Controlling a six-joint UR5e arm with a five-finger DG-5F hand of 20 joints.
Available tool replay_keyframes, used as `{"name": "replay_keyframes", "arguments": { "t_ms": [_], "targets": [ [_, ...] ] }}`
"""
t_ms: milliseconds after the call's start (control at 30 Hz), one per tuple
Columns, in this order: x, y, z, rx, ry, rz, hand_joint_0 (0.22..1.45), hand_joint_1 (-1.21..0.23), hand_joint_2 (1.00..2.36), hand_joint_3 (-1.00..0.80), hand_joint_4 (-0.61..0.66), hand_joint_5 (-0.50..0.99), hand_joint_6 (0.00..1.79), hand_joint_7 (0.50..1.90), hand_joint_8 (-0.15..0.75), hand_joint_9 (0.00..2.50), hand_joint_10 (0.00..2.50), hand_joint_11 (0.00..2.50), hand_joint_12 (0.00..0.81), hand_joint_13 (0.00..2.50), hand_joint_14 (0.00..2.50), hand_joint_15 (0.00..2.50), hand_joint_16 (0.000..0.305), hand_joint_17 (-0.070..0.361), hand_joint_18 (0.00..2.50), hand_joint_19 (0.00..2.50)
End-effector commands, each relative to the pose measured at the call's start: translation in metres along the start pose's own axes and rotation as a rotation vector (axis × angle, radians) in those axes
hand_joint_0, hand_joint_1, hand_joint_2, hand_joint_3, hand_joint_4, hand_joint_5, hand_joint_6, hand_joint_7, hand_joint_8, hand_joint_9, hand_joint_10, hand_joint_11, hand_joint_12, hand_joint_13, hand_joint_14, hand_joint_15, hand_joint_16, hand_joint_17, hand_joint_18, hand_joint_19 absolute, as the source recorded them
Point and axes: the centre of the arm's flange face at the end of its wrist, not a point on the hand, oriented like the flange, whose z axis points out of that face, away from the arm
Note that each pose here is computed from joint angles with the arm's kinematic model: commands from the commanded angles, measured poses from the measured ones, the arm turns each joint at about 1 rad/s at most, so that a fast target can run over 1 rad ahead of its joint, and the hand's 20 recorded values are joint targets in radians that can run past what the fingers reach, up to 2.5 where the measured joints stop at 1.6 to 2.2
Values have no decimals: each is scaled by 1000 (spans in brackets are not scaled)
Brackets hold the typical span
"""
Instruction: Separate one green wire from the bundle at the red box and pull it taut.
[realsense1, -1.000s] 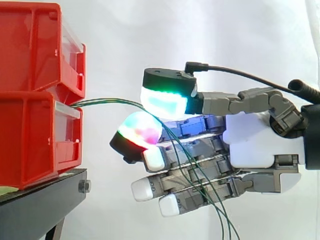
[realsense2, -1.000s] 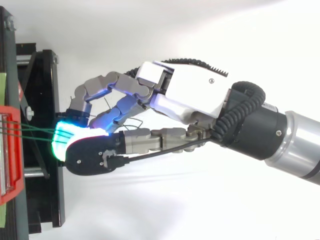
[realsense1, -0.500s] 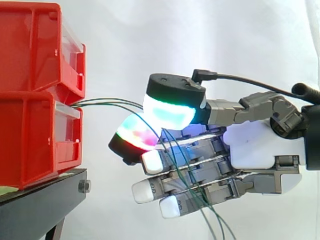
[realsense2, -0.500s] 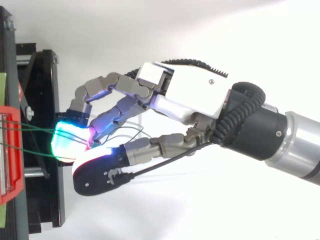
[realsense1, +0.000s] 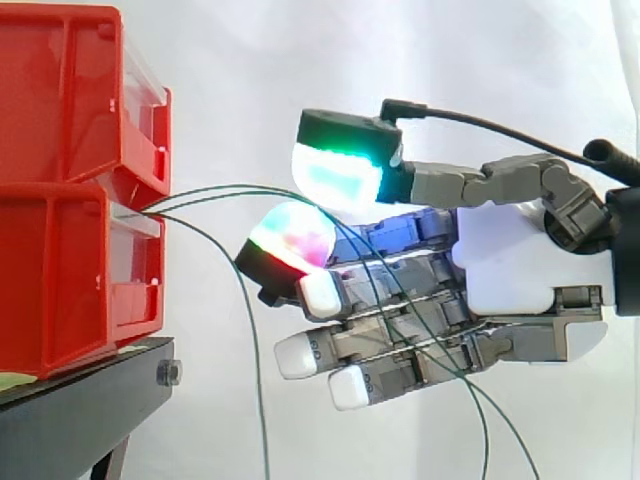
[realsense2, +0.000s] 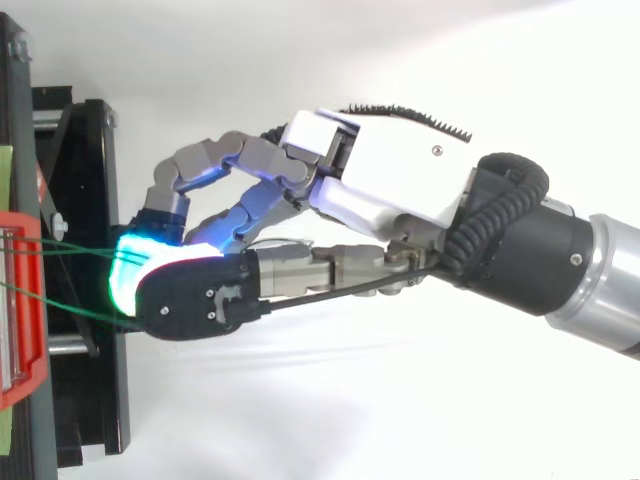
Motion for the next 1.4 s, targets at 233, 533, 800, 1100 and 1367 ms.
{"name": "replay_keyframes", "arguments": {
  "t_ms": [233,533,800,1100,1367],
  "targets": [
    [-1,0,0,3,-1,-2,607,-744,1015,-199,83,-192,903,950,277,946,17,630,381,812,14,377,50,112,770,466],
    [-9,0,3,3,-12,-26,563,-471,1002,-480,123,-181,881,970,276,995,19,628,378,827,14,382,49,110,755,490],
    [-12,1,4,-1,-17,-28,588,-650,1015,-173,127,-179,897,1018,296,980,18,622,397,841,14,387,52,118,793,463],
    [-13,1,5,-1,-18,-31,622,-791,1017,-182,50,-195,911,954,267,926,19,642,371,797,15,388,49,110,745,472],
    [-17,2,5,0,-23,-30,662,-848,1010,-360,62,-196,903,923,255,913,17,638,360,772,15,375,48,108,732,454]
  ]
}}
